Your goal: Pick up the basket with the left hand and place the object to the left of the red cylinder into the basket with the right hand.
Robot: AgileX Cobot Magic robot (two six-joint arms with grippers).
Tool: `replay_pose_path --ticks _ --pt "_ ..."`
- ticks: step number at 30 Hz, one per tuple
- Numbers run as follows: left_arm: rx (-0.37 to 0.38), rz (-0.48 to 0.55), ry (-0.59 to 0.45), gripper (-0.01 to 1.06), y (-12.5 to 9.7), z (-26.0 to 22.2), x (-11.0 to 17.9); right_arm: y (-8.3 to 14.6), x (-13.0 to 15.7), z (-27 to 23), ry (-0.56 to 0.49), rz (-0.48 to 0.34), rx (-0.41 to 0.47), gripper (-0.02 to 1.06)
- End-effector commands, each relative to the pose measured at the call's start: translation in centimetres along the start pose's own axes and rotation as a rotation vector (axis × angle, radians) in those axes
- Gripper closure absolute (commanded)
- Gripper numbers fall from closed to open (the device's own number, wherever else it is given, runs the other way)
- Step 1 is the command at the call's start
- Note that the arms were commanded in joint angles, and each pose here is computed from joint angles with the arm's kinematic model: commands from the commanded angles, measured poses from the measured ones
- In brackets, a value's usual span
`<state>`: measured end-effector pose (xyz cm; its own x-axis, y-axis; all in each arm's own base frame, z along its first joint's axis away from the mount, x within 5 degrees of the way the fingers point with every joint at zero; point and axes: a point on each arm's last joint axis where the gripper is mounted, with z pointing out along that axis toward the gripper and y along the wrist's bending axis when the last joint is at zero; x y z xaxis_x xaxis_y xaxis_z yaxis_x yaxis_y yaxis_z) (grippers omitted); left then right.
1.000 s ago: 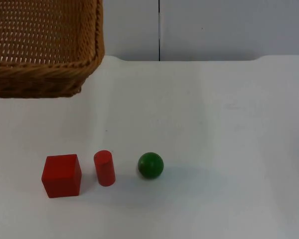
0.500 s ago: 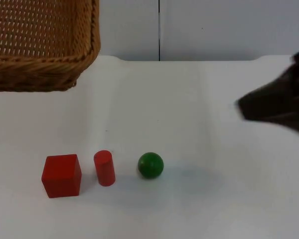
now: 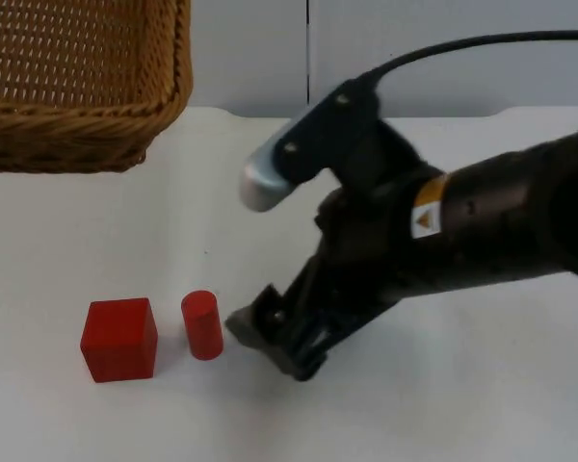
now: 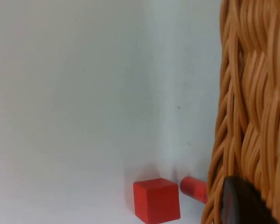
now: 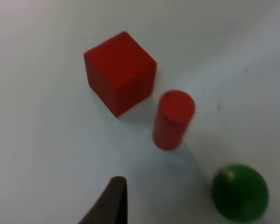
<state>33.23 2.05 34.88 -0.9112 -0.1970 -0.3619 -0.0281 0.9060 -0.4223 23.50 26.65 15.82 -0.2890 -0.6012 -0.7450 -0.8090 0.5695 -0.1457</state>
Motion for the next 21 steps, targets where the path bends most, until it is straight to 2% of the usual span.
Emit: replay_pose_path --ticks 1,5,9,15,16,18,21 --pt "0.008 -0.004 -0.025 1.05 -0.3 -0.8 0.1 0.2 -0.6 1.1 -0.026 -0.024 -0.002 -0.01" --pt "0.012 -0.011 -0.038 1.05 -0.2 -1.2 0.1 0.2 -0.8 1.9 -0.037 -0.025 0.001 -0.01" --pt "0.058 -0.059 -0.081 1.05 0.2 -2.4 0.0 0.7 -1.4 2.4 -0.059 -0.091 -0.015 -0.01" --pt "0.049 -0.077 -0.108 1.05 0.3 -3.4 0.2 2.2 -2.8 4.4 -0.090 -0.166 -0.061 -0.01" --pt "0.051 -0.078 -0.108 1.05 0.3 -3.4 0.2 2.9 -3.5 5.0 -0.101 -0.202 -0.079 -0.01" --pt "0.051 -0.078 -0.108 1.05 0.3 -3.4 0.2 3.7 -4.6 5.9 -0.105 -0.217 -0.097 -0.01" --pt "0.051 -0.080 -0.108 1.05 0.3 -3.4 0.2 4.2 -4.9 7.2 -0.097 -0.233 -0.109 -0.01"
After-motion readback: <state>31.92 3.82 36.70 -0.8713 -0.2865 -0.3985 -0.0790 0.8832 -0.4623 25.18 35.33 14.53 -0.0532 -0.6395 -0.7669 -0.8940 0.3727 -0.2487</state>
